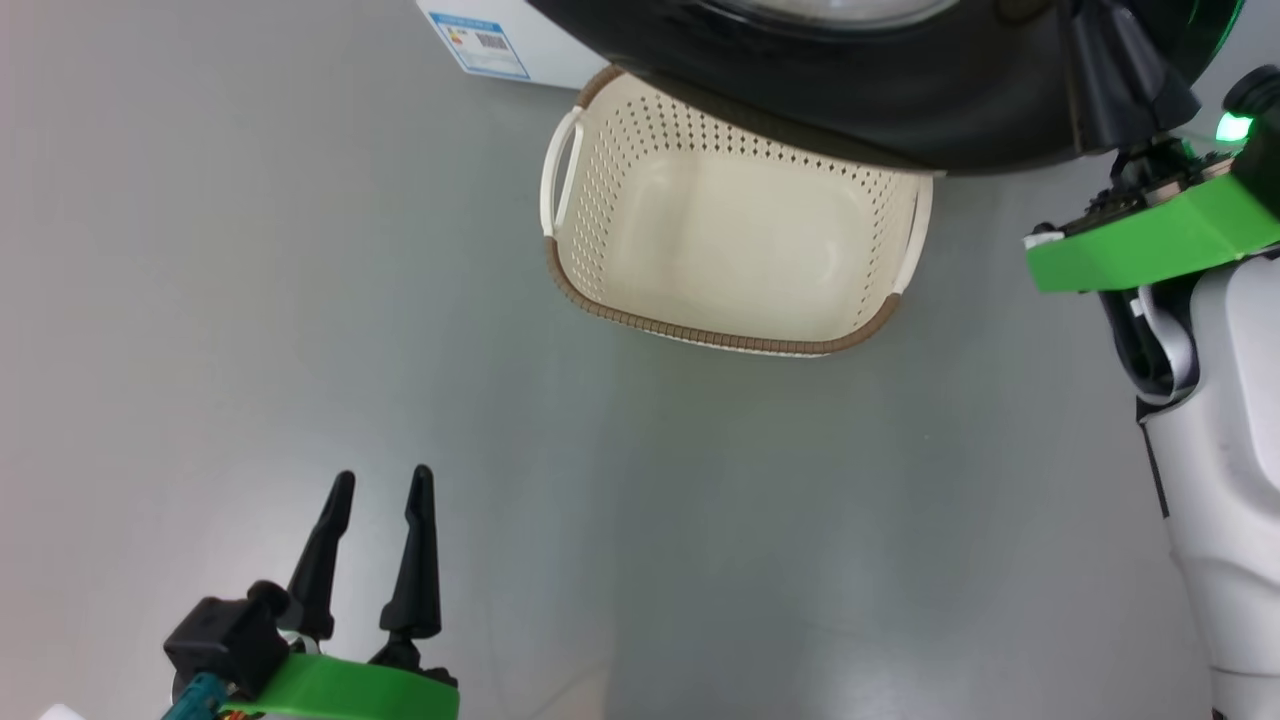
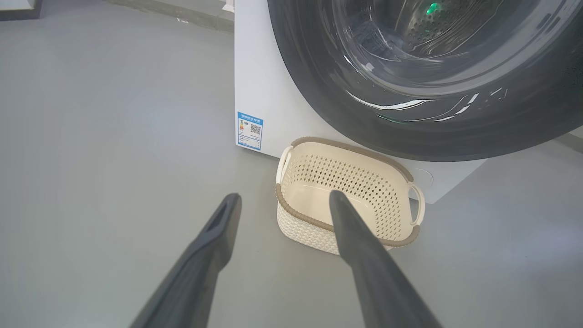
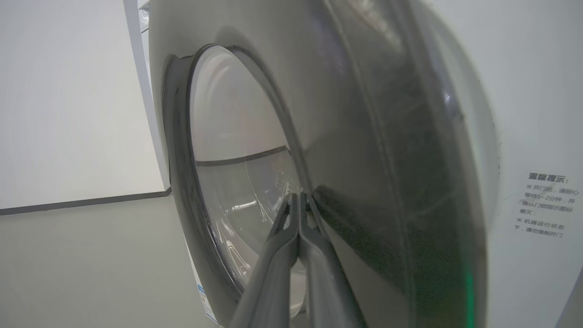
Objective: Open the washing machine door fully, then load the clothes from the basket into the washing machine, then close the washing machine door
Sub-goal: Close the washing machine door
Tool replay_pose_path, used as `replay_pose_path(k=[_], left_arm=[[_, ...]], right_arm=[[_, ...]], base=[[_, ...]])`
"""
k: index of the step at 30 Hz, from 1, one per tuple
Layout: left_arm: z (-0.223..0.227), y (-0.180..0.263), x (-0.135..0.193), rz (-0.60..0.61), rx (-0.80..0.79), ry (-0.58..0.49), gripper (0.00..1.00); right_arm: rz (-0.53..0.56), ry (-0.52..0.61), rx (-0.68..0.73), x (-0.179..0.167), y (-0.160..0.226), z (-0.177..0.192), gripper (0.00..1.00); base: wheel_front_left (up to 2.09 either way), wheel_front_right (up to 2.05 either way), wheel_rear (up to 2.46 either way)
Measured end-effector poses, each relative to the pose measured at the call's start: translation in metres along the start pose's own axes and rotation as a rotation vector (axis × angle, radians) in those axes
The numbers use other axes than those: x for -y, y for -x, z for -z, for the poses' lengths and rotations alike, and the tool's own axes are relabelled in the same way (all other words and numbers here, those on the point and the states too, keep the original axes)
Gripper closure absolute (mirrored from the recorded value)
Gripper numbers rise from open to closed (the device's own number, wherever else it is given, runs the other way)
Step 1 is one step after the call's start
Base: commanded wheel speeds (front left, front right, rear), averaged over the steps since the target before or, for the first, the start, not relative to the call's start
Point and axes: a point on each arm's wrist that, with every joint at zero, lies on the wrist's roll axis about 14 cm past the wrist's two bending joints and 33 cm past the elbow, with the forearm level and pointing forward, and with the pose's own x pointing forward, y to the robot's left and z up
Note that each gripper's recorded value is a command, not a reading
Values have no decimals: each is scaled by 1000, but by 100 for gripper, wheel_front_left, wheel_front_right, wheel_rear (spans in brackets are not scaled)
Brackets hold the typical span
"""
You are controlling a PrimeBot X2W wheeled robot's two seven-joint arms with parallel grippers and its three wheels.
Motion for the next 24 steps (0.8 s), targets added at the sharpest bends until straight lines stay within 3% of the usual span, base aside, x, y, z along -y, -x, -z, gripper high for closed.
replay_pose_path(k=[24], left_arm=[[20,-13,20,52,-55,27,0]], right_arm=[[-1,92,55,29,-32,-3,100]], base=[[0,0,0]])
